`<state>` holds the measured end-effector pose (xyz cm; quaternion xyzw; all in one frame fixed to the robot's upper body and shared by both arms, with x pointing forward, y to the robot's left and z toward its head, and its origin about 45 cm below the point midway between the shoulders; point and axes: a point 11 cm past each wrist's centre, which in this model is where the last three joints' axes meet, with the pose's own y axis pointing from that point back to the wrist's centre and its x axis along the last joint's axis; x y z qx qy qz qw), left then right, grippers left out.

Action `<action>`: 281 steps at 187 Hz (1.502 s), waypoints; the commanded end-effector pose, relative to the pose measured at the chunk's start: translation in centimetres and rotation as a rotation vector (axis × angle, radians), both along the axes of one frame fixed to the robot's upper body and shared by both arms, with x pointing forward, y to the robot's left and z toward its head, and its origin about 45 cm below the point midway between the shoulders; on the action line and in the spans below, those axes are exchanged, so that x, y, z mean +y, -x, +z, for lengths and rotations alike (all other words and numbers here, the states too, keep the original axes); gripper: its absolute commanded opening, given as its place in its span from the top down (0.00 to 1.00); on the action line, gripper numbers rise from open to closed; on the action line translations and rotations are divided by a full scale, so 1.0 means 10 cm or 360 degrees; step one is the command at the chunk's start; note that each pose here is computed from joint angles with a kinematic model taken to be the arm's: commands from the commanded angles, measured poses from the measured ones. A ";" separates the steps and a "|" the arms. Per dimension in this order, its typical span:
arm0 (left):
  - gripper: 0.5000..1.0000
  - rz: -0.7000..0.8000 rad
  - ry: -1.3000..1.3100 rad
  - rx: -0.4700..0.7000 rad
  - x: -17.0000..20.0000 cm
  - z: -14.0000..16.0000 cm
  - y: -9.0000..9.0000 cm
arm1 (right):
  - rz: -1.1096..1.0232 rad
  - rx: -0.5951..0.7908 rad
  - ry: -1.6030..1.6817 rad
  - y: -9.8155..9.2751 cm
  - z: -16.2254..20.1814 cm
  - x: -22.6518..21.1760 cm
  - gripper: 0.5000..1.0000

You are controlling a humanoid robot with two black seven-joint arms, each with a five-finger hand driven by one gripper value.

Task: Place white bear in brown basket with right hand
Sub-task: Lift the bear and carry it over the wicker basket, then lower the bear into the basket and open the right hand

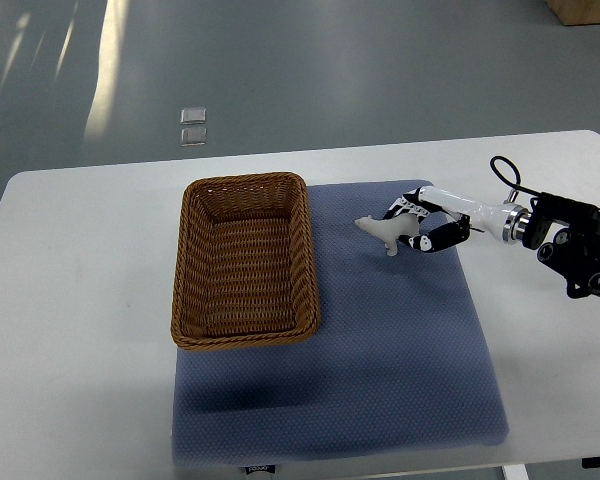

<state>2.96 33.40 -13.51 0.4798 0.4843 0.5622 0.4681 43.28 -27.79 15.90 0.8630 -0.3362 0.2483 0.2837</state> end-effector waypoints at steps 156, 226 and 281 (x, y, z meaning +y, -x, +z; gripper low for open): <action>0.00 -0.0004 0.0016 -0.0002 -0.04 0.00 -0.01 | 0.0741 -0.0291 0.0003 -0.15 0.85 2.22 1.00; 0.00 -0.0012 0.0021 -0.0001 -0.05 0.00 -0.01 | 0.0694 -0.0345 0.0092 -0.18 0.73 2.11 0.38; 0.00 -0.0012 0.0016 -0.0001 -0.04 0.00 0.00 | 0.0616 -0.0383 0.0026 -0.21 0.73 2.08 0.30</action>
